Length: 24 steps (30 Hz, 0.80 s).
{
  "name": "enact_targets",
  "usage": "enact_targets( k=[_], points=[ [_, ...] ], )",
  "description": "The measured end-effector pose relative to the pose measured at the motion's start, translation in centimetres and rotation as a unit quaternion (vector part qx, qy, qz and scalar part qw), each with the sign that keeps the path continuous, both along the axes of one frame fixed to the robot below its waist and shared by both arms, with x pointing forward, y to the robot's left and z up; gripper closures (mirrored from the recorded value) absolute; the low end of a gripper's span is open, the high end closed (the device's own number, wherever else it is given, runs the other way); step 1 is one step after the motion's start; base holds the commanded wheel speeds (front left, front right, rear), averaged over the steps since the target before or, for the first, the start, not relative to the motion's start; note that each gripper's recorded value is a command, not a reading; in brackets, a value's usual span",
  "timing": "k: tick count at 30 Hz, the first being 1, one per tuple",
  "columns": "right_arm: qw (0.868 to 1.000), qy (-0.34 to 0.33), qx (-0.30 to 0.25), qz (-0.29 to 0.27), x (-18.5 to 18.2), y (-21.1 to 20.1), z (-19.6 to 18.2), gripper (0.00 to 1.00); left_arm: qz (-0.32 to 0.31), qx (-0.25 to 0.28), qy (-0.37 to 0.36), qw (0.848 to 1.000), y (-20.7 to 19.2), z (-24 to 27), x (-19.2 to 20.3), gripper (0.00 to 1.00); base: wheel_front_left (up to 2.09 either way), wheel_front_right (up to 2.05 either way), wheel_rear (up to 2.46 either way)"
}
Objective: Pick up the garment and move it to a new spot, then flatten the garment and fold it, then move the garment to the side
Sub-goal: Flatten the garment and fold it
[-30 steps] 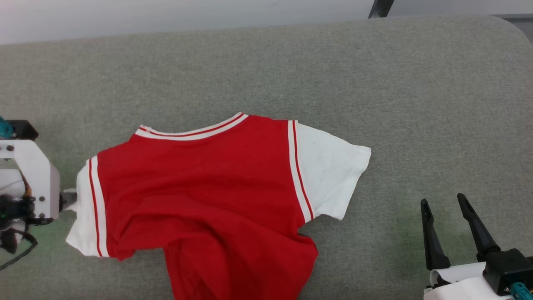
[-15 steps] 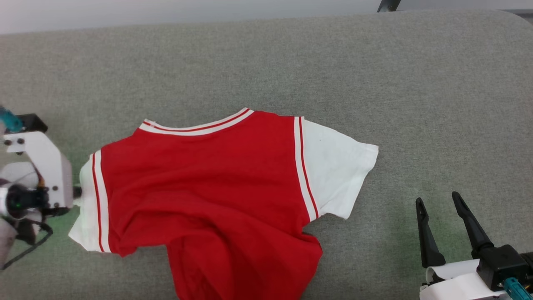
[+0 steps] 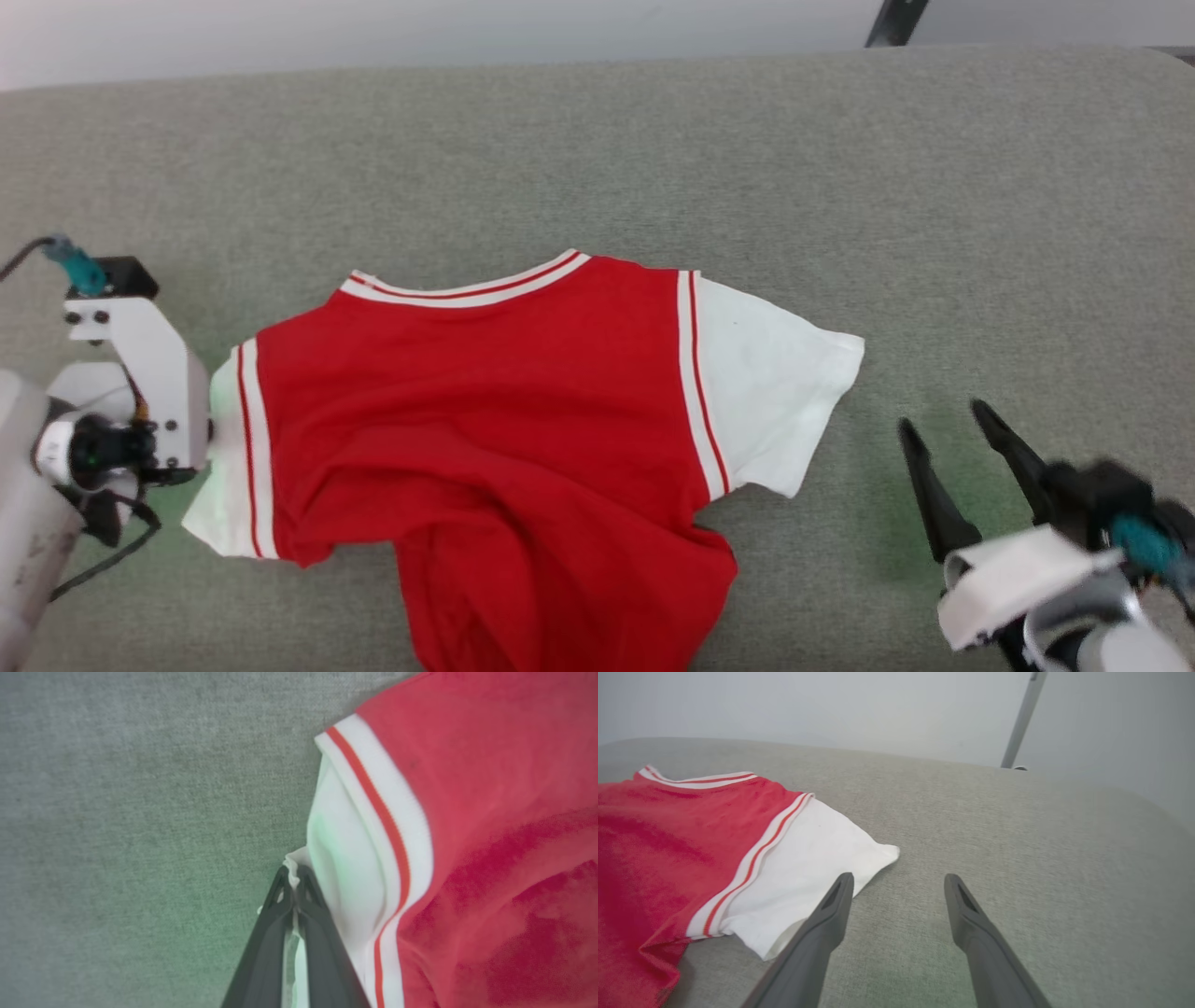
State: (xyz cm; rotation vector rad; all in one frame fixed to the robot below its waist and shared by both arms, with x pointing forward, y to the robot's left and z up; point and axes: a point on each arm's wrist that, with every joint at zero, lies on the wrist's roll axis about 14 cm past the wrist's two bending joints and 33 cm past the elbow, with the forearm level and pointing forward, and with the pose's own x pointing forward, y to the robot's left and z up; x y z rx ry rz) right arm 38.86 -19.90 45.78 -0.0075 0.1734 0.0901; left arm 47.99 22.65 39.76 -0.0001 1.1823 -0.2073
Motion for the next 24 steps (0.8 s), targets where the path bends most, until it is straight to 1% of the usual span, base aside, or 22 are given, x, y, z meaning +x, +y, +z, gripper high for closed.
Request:
enact_targets(
  k=[2,3,4,6,9,10,11,14,17,21,24],
  points=[
    [0.999,0.033,0.008,0.027,1.0,0.7,-0.1,0.00,0.000,-0.003,-0.001,1.000,-0.2,0.0,-0.2,1.00,0.00,0.00,0.00],
    [0.998,0.050,0.001,0.043,1.4,1.0,-0.1,0.00,-0.001,-0.004,-0.003,1.000,-0.2,0.1,-0.3,1.00,0.00,0.00,0.00],
    [0.996,0.060,-0.007,0.062,2.0,1.4,0.2,0.00,-0.001,-0.005,-0.004,1.000,-0.3,0.1,-0.4,1.00,0.00,0.00,0.00],
    [0.993,0.079,0.000,0.083,3.4,2.0,1.0,0.00,-0.003,-0.006,-0.006,1.000,-0.5,0.1,-0.5,1.00,0.00,0.00,0.00],
    [0.987,0.105,-0.005,0.122,5.3,3.3,2.1,0.00,-0.007,-0.011,-0.007,1.000,-0.9,0.2,-0.7,1.00,0.00,0.00,0.00],
    [0.983,0.119,-0.022,0.135,5.7,3.6,2.1,0.00,-0.008,-0.012,-0.009,1.000,-1.0,0.2,-0.6,1.00,0.00,0.00,0.00],
    [0.979,0.136,-0.034,0.146,6.1,3.8,1.9,0.00,-0.009,-0.014,-0.011,1.000,-1.1,0.2,-0.6,1.00,0.00,0.00,0.00],
    [0.969,0.183,-0.037,0.164,7.4,4.8,1.2,0.00,-0.008,-0.019,-0.015,1.000,-1.3,0.2,-0.6,1.00,0.00,0.00,0.00],
    [0.955,0.235,-0.048,0.173,8.4,5.2,-0.1,0.00,-0.008,-0.022,-0.017,1.000,-1.3,0.2,-0.5,1.00,0.00,0.00,0.00],
    [0.933,0.309,-0.059,0.172,9.1,5.4,-2.5,0.00,-0.004,-0.027,-0.020,0.999,-1.2,-0.1,-0.4,1.00,0.00,0.00,0.00],
    [0.914,0.365,-0.054,0.166,8.9,5.4,-4.4,0.00,-0.001,-0.029,-0.020,0.999,-1.0,-0.4,-0.4,1.00,0.00,0.00,0.00]
  ],
)
